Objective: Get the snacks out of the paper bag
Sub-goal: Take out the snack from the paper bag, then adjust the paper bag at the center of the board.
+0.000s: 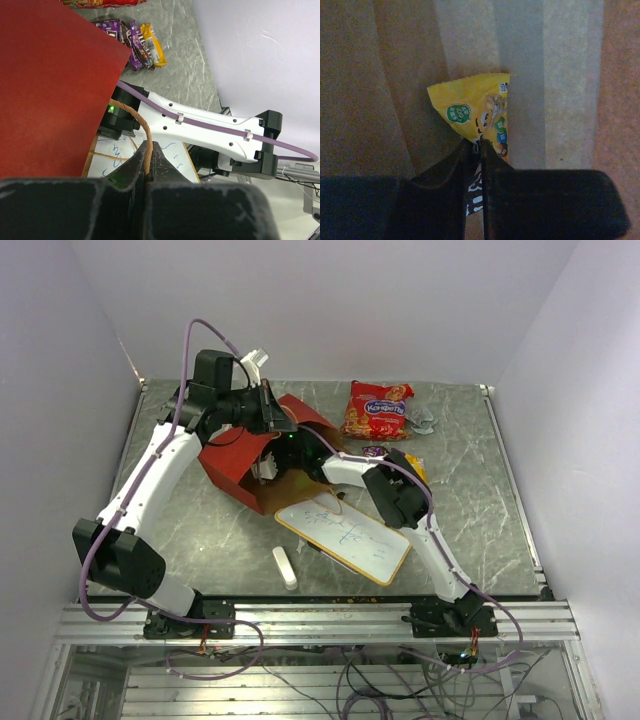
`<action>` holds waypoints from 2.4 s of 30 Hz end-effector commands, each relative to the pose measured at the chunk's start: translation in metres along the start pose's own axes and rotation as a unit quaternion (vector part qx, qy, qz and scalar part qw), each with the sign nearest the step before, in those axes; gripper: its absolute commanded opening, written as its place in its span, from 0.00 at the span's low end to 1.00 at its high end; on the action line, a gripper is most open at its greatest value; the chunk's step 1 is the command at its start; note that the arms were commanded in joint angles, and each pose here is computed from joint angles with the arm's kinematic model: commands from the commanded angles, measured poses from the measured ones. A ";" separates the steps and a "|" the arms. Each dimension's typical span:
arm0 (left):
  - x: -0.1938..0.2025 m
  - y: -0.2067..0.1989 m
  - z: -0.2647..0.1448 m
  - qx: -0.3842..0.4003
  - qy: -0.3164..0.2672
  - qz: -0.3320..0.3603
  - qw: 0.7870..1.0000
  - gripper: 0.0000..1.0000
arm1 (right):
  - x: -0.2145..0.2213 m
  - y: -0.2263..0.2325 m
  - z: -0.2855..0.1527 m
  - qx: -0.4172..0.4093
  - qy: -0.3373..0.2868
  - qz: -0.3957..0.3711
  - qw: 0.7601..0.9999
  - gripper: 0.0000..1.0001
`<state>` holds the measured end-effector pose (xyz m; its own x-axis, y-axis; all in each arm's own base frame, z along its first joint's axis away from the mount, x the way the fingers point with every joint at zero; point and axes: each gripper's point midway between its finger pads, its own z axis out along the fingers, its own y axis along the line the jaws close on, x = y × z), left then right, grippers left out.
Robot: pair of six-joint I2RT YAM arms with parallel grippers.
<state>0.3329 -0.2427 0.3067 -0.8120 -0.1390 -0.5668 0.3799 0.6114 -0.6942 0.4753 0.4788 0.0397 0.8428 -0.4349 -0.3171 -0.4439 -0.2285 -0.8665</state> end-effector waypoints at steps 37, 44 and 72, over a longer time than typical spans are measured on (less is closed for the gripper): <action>-0.078 0.017 -0.031 -0.036 -0.089 -0.089 0.991 0.07 | -0.128 -0.084 -0.202 0.101 -0.027 0.074 0.992 0.00; -0.121 0.048 -0.064 -0.043 -0.156 -0.180 0.970 0.07 | -0.156 -0.120 -0.287 0.192 -0.014 0.104 0.976 0.00; -0.154 0.216 -0.190 -0.169 -0.257 -0.369 0.877 0.37 | 0.037 -0.047 -0.435 0.449 0.290 0.672 0.513 0.00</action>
<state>0.4581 0.0679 0.3172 -0.4186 -0.8848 -0.2047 -0.4124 0.3860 -0.8252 0.3887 0.1042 0.2569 -0.2880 0.0153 -0.9575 -0.0267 0.9994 0.0240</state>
